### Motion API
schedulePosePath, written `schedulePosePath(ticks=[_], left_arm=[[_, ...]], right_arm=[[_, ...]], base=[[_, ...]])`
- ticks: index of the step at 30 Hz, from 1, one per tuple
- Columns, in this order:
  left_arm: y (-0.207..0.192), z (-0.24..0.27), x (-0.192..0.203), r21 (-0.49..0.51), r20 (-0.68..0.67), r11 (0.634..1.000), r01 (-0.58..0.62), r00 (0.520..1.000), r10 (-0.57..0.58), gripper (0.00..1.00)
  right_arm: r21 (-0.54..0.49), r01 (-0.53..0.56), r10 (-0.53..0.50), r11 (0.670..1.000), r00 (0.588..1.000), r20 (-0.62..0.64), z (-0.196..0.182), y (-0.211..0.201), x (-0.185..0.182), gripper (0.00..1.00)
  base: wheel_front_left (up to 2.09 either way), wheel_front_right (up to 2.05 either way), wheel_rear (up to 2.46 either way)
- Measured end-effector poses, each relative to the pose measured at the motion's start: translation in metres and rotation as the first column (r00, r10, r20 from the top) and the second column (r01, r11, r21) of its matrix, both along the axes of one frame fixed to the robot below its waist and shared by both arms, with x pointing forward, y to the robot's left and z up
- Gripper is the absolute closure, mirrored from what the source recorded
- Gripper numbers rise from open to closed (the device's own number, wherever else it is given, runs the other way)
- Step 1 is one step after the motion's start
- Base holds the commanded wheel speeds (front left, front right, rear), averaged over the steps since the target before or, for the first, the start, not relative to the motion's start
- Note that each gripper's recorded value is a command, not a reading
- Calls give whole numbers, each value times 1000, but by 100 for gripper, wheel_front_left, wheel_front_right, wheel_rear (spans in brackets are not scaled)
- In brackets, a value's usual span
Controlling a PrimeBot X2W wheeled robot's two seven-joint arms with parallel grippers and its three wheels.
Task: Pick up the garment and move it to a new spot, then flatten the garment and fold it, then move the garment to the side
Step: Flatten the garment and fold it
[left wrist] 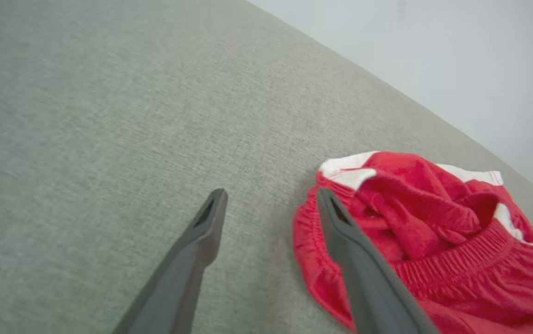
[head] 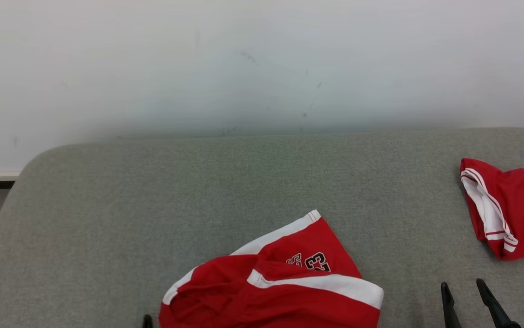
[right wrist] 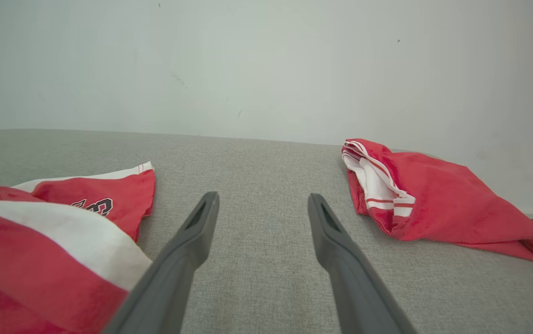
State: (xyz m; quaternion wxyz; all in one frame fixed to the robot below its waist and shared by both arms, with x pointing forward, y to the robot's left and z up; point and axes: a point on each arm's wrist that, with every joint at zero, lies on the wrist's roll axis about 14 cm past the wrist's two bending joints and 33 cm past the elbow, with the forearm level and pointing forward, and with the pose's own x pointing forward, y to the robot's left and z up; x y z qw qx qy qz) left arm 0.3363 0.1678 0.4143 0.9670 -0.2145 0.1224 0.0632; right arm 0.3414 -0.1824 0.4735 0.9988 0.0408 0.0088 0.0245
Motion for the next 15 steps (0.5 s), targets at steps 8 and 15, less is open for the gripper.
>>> schedulePosePath(ticks=[8, 15], left_arm=[[70, 22, 1, 121, 61, 981, -153, 987, 146, 0], [13, 76, 38, 104, 198, 993, 53, 978, -73, 0]], right_arm=[[0, -1, 1, 1000, 1000, -1, 0, 0, -1, 0], [1, 18, -18, 1000, 1000, -5, -1, -5, -4, 0]], base=[[0, 0, 0], [0, 0, 0]])
